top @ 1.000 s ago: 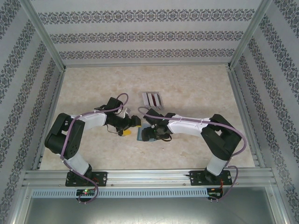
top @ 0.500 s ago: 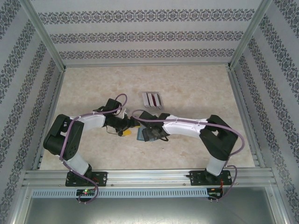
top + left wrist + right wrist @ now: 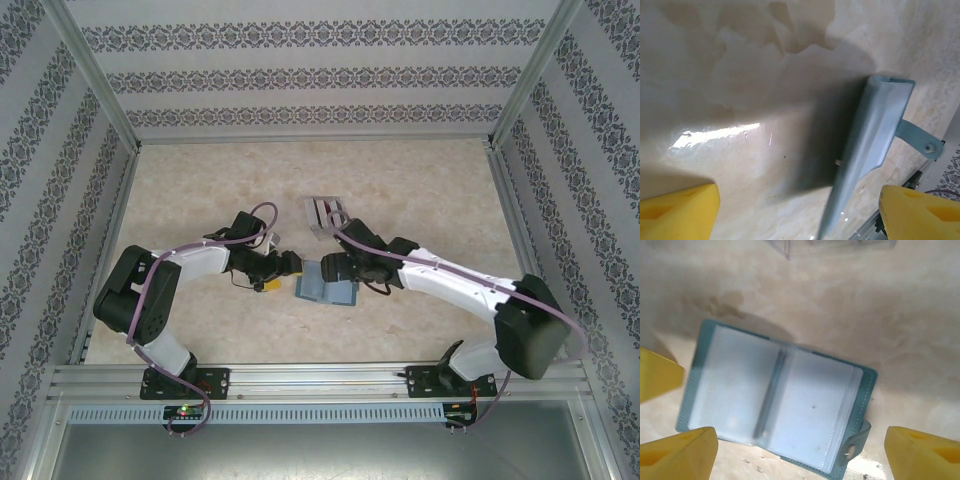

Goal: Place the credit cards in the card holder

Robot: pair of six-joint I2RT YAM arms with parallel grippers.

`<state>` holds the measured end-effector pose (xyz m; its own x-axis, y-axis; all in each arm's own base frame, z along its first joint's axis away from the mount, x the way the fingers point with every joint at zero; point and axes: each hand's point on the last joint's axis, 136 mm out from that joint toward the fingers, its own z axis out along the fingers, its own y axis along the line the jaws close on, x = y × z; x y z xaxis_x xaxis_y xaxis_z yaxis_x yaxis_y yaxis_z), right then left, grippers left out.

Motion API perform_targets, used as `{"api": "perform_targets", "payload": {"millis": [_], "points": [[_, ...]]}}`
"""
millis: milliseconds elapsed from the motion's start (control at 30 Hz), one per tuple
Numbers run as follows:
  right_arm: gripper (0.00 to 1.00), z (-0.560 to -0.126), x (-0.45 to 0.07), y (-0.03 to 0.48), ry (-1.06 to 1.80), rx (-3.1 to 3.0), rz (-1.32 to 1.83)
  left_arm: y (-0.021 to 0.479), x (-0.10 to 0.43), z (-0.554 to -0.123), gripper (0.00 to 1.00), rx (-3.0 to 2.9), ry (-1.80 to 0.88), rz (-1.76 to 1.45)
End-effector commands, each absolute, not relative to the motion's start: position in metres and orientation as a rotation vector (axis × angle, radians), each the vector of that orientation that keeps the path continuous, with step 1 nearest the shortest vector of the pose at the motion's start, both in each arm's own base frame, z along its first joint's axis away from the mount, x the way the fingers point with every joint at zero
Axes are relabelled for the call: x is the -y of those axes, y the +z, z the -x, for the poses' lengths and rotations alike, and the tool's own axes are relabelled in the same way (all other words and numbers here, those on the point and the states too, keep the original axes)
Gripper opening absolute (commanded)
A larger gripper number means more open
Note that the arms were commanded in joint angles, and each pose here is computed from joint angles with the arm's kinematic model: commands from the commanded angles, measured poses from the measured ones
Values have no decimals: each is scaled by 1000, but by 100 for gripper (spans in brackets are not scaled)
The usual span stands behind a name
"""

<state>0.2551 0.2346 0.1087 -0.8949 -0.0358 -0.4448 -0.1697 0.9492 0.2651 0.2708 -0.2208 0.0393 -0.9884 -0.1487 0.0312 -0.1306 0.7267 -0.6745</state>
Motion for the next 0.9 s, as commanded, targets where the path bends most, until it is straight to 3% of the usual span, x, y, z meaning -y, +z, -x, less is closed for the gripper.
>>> {"api": "perform_targets", "payload": {"millis": [0, 233, 467, 667, 867], "points": [[86, -266, -227, 133, 421, -2589, 129, 7, 203, -267, 85, -2975, -890, 237], [80, -294, -231, 153, 440, -2547, 100, 6, 219, -267, 85, -2996, -828, 146], [69, -308, -244, 141, 497, -2577, 70, 4, 228, -268, 85, -3005, -826, 100], [69, -339, -256, 155, 475, -2526, 122, -3, 233, -267, 82, -3024, -826, 80], [81, -377, -263, 155, 329, -2492, 162, 6, 244, -269, 82, -3002, -873, 51]]}}
